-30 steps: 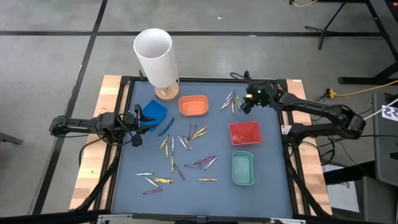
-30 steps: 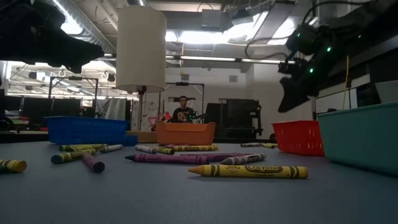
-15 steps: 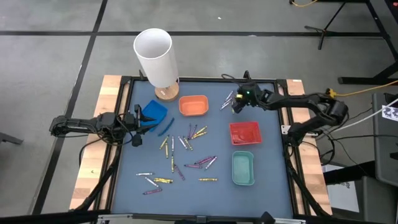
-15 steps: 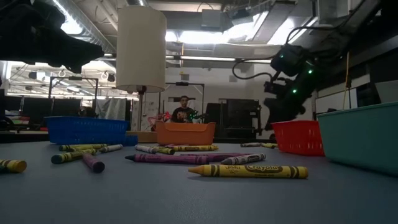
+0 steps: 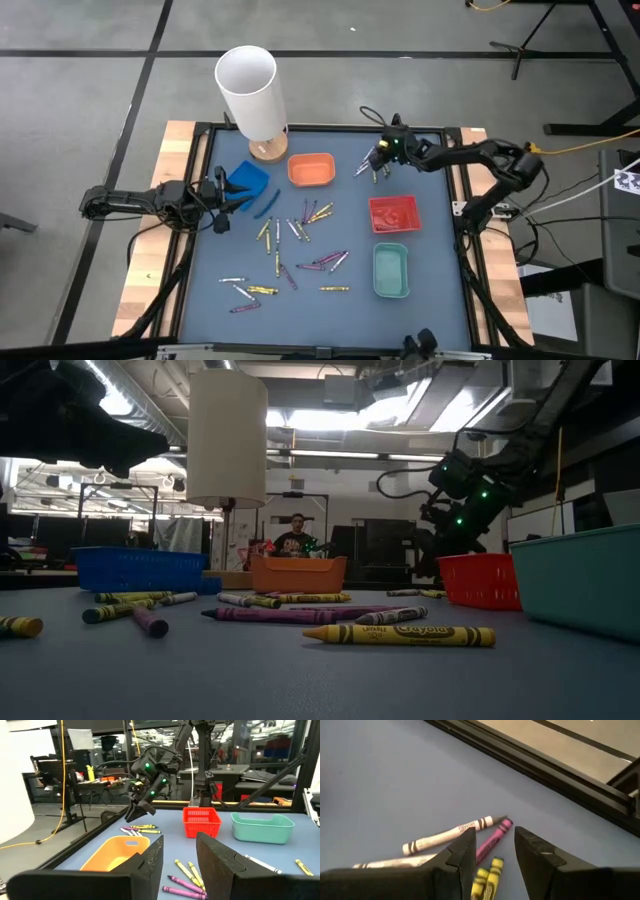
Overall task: Sort crayons
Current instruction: Put the violet crayon into the red bin
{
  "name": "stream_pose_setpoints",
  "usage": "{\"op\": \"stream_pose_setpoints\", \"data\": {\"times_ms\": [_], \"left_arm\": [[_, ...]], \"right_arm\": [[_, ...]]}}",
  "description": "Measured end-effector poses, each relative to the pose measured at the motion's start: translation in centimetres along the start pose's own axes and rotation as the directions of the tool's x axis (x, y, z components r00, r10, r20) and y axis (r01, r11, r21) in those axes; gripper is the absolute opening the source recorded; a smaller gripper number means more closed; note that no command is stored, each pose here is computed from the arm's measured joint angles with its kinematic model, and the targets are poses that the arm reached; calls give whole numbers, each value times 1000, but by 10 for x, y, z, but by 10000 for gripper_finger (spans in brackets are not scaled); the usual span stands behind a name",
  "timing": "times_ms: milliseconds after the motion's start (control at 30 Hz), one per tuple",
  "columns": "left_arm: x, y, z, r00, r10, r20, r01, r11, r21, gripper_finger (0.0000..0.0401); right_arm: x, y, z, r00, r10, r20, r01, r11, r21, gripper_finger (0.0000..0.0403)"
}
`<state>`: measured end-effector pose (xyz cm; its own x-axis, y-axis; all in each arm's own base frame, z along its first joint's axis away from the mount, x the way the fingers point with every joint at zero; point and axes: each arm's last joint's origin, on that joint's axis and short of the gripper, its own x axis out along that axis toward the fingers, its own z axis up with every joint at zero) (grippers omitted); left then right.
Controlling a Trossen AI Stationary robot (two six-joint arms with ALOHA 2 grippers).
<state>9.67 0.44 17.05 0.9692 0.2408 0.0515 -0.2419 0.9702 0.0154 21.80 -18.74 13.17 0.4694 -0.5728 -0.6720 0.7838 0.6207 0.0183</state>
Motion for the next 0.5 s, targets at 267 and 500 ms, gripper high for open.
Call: {"op": "stream_pose_setpoints", "data": {"times_ms": [267, 500], "left_arm": [[0, 0, 0, 1000, 7, 0, -7, 1000, 0, 102], [0, 0, 0, 1000, 8, 1, -8, 1000, 0, 102]], "right_arm": [[10, 3, 5, 1000, -1, -11, 2, 1000, 7, 133], [12, 2, -1, 998, -19, -66, 22, 998, 51, 133]]}}
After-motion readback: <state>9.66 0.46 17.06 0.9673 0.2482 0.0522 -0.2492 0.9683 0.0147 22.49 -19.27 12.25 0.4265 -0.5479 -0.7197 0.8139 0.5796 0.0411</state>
